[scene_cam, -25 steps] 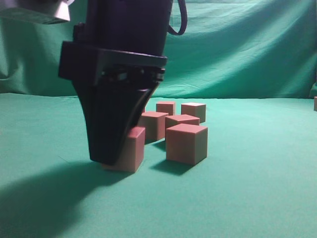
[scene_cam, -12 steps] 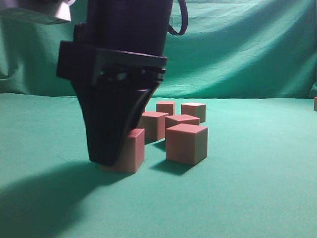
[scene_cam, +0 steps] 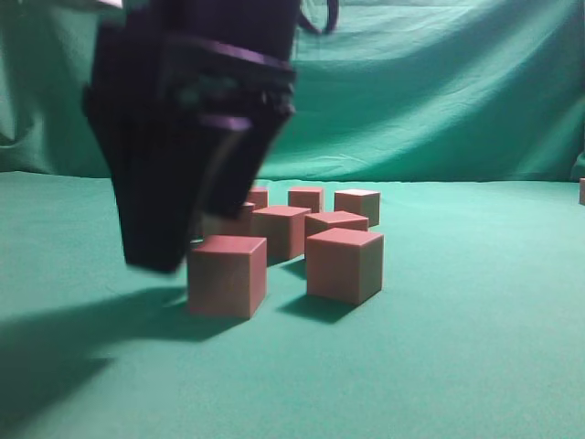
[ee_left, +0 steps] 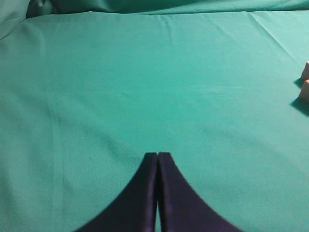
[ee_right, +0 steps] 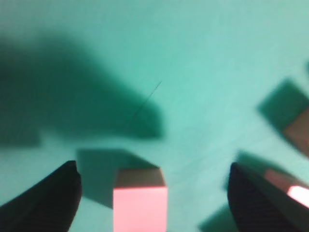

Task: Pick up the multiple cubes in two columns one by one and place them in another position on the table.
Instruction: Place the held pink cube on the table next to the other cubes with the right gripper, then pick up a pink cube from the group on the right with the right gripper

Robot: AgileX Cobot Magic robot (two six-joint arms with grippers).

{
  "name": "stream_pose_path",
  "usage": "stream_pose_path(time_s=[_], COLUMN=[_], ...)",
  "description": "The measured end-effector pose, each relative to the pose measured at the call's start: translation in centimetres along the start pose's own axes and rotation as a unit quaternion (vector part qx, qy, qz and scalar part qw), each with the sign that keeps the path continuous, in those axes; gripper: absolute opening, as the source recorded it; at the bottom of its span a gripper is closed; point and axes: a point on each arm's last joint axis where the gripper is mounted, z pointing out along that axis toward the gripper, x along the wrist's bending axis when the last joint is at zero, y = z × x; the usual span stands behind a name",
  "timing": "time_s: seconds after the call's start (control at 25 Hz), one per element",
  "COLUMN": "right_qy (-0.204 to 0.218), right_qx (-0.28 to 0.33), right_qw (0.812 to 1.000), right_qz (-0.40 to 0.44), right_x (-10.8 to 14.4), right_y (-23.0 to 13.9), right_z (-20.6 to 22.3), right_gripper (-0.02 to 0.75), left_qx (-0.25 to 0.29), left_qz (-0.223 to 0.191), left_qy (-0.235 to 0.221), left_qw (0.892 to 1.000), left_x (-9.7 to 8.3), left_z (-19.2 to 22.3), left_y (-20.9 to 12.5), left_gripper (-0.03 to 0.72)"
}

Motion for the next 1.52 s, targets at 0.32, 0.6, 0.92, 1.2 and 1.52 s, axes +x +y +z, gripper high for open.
stream_pose_path(time_s=[0.32,0.6,0.92,1.2,1.52], right_qy=[-0.041,-0.166,-0.263,-0.244,-0.214], right_qx=[-0.068,-0.054,-0.05,-0.045,-0.013], right_qw=[0.996,0.978,0.891,0.771,0.734], right_qz=[0.047,0.115,0.368,0.586,0.644], right_x=[-1.8,-3.6,-12.7,-19.7,-25.4], right_y=[3.5,1.3,-10.3,-22.4,-28.3], right_z=[-9.7,-18.5,-24.0,-22.7,-14.7], right_gripper=[0.582,0.538,0.538,0.538,0.538], left_qx=[0.0,0.0,0.0,0.0,0.0], left_qz=[0.0,0.0,0.0,0.0,0.0], left_qy=[0.0,0.0,0.0,0.0,0.0], left_qw=[1.0,1.0,1.0,1.0,1.0], left_x=[0.0,0.0,0.0,0.0,0.0], left_z=[0.0,0.0,0.0,0.0,0.0], left_y=[0.0,0.0,0.0,0.0,0.0], left_gripper=[0.0,0.0,0.0,0.0,0.0])
